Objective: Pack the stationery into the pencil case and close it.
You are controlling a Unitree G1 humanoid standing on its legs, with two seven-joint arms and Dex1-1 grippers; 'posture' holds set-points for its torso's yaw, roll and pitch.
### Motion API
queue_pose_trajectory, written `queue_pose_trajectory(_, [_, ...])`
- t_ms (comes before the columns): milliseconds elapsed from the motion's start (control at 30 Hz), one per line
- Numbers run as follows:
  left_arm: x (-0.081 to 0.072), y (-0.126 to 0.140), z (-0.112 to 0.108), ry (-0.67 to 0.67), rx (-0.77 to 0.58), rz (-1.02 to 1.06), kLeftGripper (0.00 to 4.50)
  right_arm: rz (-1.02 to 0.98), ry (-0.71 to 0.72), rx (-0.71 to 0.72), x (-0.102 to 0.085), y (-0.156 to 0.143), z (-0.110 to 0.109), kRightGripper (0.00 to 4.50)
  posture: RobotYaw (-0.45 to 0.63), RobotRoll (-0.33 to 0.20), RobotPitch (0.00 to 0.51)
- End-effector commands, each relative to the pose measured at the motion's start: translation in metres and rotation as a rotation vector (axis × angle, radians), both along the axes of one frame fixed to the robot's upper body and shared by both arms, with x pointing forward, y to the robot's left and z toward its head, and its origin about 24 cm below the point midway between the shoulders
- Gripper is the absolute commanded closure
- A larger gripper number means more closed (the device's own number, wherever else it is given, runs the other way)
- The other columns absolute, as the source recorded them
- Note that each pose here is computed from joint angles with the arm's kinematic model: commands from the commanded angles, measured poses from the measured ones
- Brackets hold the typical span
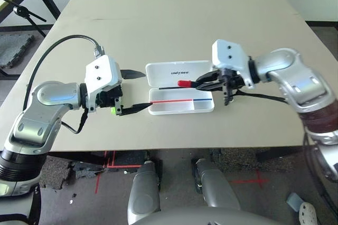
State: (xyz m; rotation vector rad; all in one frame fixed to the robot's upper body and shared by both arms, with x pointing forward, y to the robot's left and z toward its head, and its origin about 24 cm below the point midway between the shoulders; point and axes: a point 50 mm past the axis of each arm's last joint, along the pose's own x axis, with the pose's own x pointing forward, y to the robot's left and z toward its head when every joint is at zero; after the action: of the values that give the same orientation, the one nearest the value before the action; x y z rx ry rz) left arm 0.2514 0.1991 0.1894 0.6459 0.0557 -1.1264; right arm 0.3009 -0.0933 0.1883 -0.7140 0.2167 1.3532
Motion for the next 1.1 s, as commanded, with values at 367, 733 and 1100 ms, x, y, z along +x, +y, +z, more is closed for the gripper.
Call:
queue_pose_trajectory(367, [0.001,0.001,-0.007,0.025,0.060,0.086,0.00,0.042,-0.072,-0.048,0.010,0.024,-0.027,4.03,0.08,0.000,0.145])
queue_pose_trajectory(733, [0.007,0.003,-0.008,0.029,0.064,0.154,0.00,0.034,-0.107,0.007,0.018,0.023,-0.040,2.32,0.08,0.000,0.147])
queue_pose_trajectory(1100, [0.014,0.011,-0.001,-0.014,-0.057,0.369,0.00,0.029,0.150,0.226,-0.001,-0.042,-0.013,0.03,0.10,0.000,0.163])
